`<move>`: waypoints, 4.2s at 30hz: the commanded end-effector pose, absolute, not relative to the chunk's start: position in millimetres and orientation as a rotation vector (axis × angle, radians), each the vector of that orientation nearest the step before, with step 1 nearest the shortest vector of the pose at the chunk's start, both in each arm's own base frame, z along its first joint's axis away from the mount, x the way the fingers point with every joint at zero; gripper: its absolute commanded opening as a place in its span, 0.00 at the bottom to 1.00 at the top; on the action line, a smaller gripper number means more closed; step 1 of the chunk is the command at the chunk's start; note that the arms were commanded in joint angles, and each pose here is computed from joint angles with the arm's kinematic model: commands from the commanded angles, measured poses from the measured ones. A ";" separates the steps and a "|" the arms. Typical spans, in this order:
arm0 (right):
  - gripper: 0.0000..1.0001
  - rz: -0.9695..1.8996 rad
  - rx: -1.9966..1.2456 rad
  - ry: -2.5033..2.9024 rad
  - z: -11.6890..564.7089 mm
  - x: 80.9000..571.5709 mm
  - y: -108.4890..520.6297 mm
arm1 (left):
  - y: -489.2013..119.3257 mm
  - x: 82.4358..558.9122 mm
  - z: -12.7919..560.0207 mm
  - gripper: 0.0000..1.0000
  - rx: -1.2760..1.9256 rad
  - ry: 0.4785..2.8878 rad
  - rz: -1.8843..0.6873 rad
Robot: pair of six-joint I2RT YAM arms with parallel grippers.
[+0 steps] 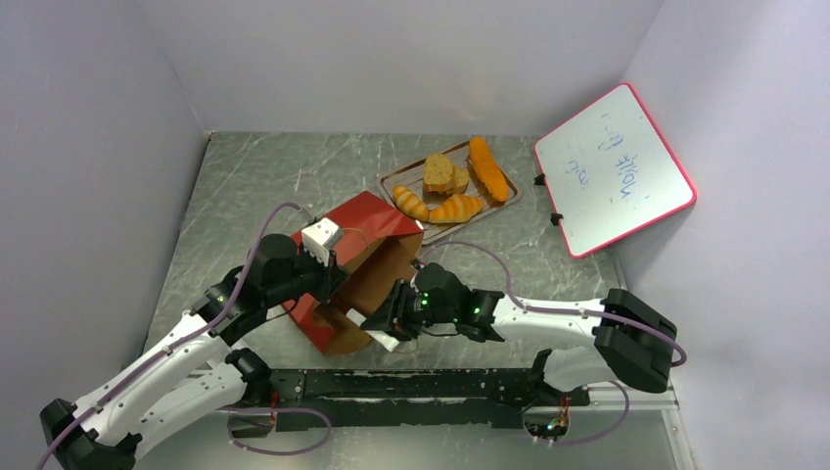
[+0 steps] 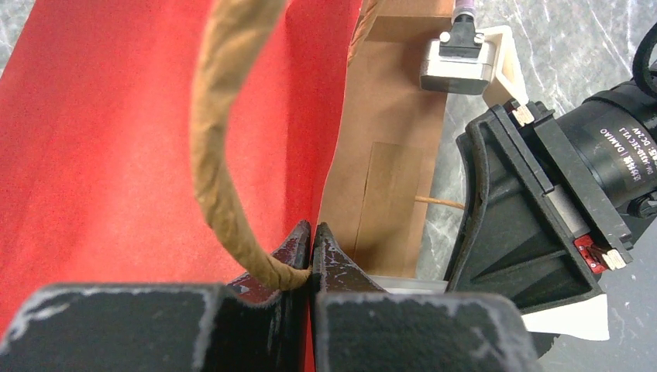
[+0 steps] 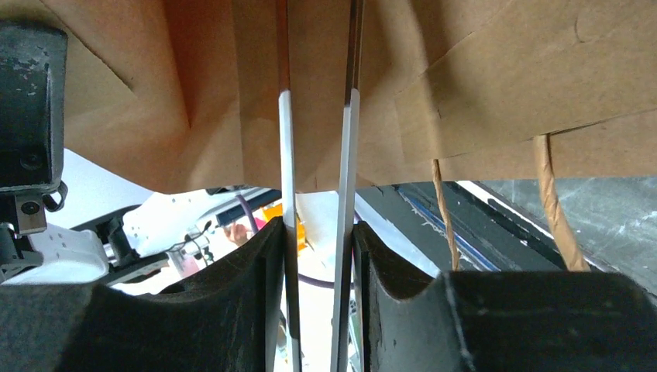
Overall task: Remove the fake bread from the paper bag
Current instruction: Take out the fake bread from the paper bag.
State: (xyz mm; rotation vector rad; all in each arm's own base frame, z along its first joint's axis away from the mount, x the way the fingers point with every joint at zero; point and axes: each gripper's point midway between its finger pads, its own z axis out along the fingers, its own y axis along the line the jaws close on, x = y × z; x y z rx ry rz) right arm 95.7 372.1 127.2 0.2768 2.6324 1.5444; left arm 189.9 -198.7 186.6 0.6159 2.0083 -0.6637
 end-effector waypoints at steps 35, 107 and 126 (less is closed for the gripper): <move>0.39 1.684 0.224 2.435 117.5 117.8 400.0 | -217.8 183.5 197.2 0.07 0.725 1.980 -0.750; 0.44 1.596 0.243 2.664 110.4 114.1 392.5 | -182.1 202.0 201.3 0.07 0.566 1.990 -0.534; 0.42 1.546 0.440 2.683 105.2 143.3 366.8 | -189.0 195.0 205.2 0.07 0.679 1.950 -0.563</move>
